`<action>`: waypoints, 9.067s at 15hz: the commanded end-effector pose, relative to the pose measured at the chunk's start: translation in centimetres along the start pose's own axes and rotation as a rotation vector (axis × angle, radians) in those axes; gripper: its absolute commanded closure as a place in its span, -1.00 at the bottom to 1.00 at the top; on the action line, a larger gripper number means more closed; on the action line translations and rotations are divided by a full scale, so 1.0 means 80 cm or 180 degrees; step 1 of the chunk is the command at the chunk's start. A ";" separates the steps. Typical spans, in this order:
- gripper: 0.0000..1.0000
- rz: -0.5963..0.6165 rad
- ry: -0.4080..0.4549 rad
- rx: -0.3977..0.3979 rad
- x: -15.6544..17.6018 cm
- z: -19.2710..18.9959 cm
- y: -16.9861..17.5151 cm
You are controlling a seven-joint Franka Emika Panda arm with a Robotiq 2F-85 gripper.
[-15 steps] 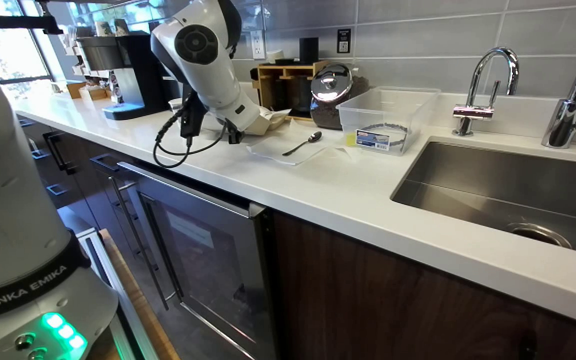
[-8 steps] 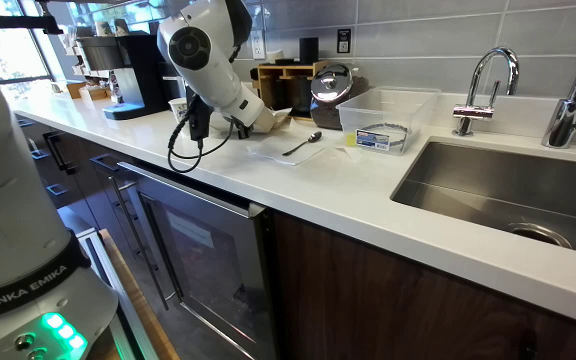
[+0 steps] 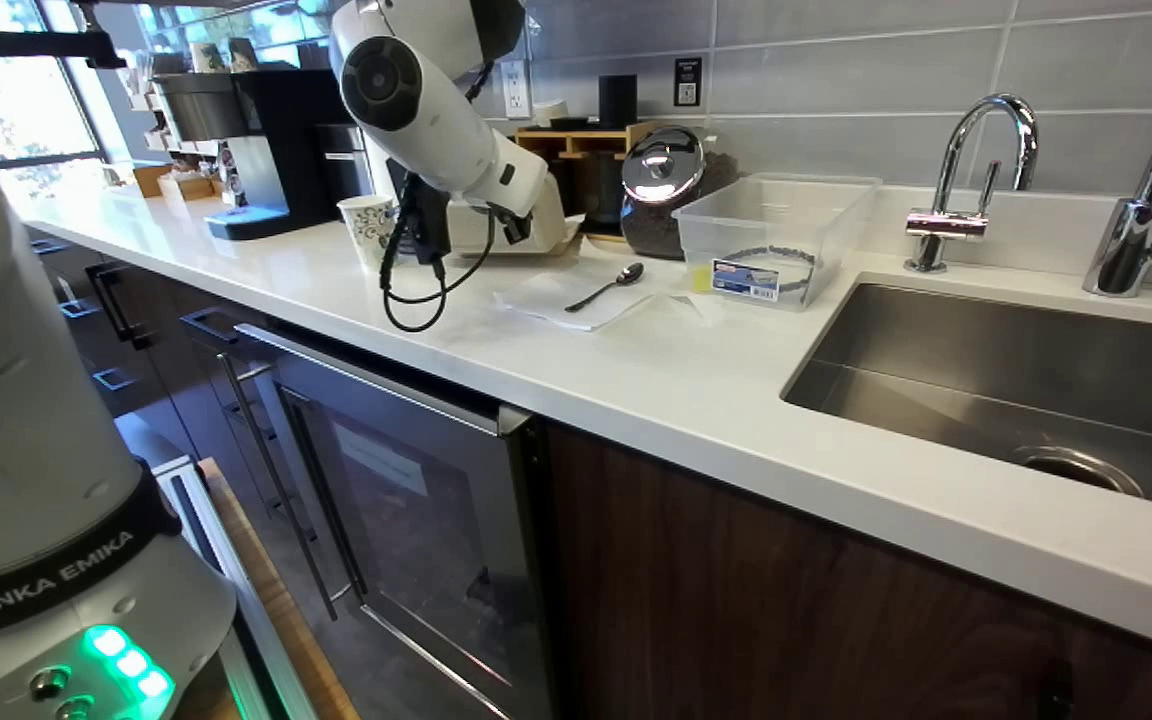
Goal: Close the disposable lunch pack then turn the pack to the right
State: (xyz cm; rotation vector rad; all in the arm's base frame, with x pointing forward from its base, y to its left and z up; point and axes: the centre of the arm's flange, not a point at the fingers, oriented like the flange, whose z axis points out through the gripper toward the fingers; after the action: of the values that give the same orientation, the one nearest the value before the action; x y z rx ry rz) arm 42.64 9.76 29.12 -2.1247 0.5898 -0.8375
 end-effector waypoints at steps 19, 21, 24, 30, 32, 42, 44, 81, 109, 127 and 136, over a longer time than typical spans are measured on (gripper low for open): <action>1.00 -0.0852 -0.0794 0.1048 0.064 0.122 -0.065; 1.00 -0.0845 -0.0845 0.1023 0.066 0.127 -0.064; 1.00 -0.0858 -0.1016 0.0899 0.075 0.139 -0.070; 1.00 -0.0973 -0.1440 0.0694 0.103 0.165 -0.096; 1.00 -0.1027 -0.1577 0.0601 0.112 0.173 -0.105; 1.00 -0.1379 -0.2162 -0.0039 0.122 0.226 -0.140; 1.00 -0.1444 -0.2252 -0.0172 0.120 0.233 -0.143; 1.00 -0.1572 -0.3200 -0.1039 0.096 0.092 -0.166; 1.00 -0.1368 -0.2057 -0.1730 0.100 0.180 -0.148; 1.00 -0.0705 -0.2860 -0.1875 0.049 0.142 -0.111; 1.00 -0.0332 -0.3076 -0.1692 0.000 0.130 -0.109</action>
State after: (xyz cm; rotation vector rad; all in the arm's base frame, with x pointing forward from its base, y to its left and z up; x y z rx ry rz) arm 53.22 19.63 30.80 -2.7292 0.1484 0.3683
